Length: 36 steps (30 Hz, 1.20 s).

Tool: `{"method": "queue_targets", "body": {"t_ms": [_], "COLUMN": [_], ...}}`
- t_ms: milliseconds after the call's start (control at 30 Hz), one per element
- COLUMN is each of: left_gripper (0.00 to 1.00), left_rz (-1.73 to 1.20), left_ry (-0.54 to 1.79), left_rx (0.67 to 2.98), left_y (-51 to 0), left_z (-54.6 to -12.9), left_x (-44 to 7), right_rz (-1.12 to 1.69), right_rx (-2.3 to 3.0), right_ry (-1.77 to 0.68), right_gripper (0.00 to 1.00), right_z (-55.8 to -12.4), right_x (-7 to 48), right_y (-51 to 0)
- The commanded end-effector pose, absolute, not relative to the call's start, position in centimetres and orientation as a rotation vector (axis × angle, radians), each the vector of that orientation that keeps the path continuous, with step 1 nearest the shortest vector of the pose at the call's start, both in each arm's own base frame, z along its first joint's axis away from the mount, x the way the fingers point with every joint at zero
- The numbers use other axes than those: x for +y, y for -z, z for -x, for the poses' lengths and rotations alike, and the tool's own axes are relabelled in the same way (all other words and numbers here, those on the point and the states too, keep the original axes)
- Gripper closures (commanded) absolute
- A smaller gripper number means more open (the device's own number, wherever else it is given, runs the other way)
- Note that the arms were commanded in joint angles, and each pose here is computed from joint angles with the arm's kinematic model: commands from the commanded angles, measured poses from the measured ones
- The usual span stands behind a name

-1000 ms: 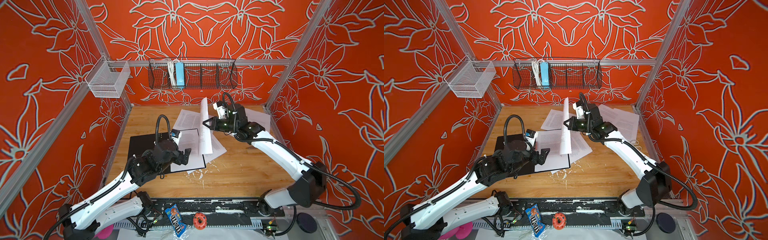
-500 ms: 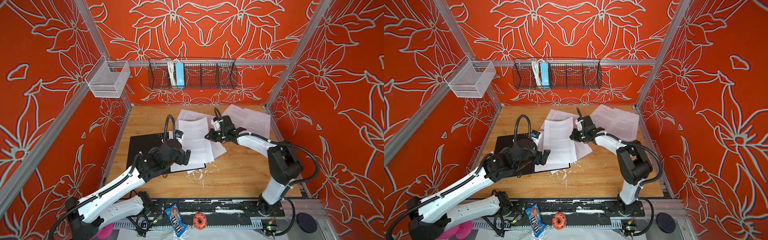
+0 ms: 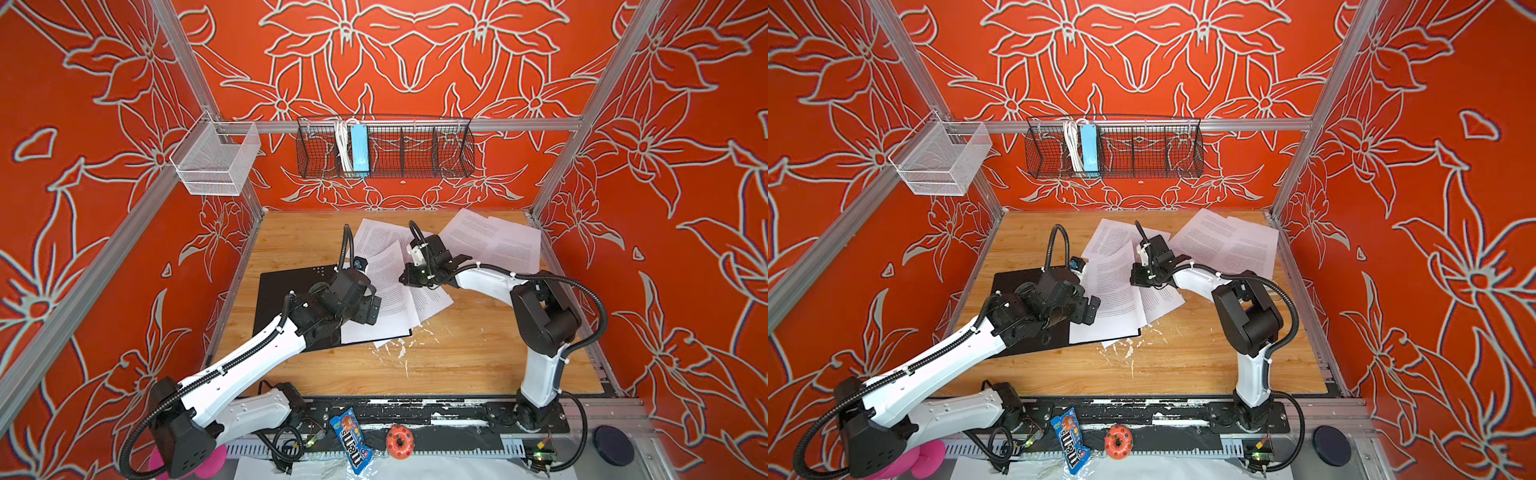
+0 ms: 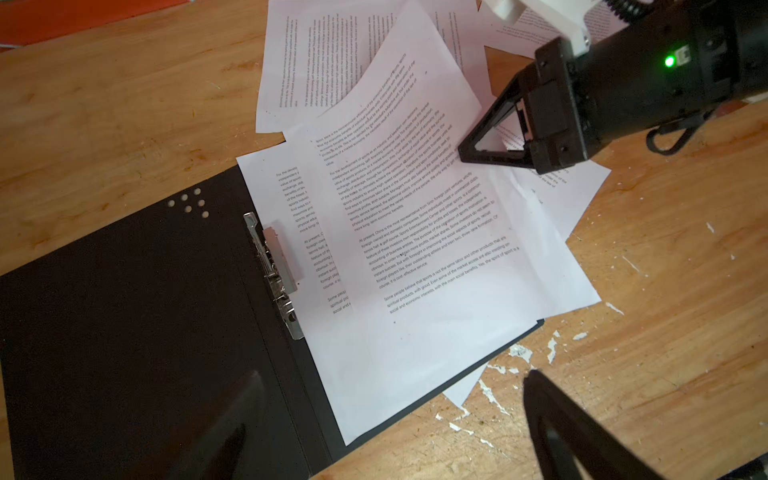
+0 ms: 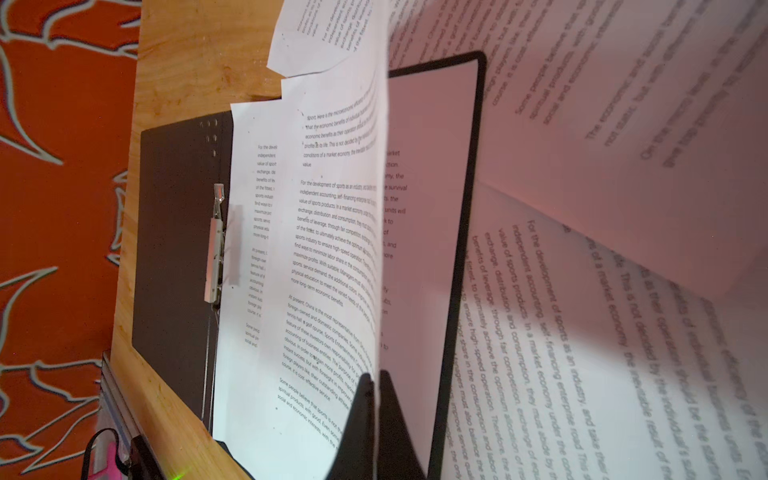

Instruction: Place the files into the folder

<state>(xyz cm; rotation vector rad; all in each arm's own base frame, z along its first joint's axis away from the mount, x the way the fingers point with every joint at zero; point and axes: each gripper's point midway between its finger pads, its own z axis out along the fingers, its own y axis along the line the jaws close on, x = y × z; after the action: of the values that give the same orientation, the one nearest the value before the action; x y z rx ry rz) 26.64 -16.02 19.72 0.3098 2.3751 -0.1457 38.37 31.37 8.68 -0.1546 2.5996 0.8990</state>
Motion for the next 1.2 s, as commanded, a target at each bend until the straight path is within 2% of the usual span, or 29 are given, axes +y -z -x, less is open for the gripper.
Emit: {"method": "queue_targets", "body": {"t_ms": [0,300,1167], "left_gripper": [0.02,0.02,0.02], "left_rz": [-0.269,-0.204,-0.155], "left_ry": [0.174,0.174,0.201], "left_rx": [2.419,2.505,2.515], "left_y": [-19.5,-18.1,-18.0], "left_z": [-26.8,-27.6,-28.1], "left_x": [-15.9,-15.1,-14.6], "right_rz": [0.184,0.232,0.259], "right_rx": [2.592,2.602,2.644], "right_ry": [-0.9,-0.93,-0.931], "right_gripper": [1.0,1.0,1.0], "right_z": [-38.7,-38.5,-37.3], "right_x": [32.4,34.6,35.9], "right_y": [-8.5,-8.0,-6.8]}}
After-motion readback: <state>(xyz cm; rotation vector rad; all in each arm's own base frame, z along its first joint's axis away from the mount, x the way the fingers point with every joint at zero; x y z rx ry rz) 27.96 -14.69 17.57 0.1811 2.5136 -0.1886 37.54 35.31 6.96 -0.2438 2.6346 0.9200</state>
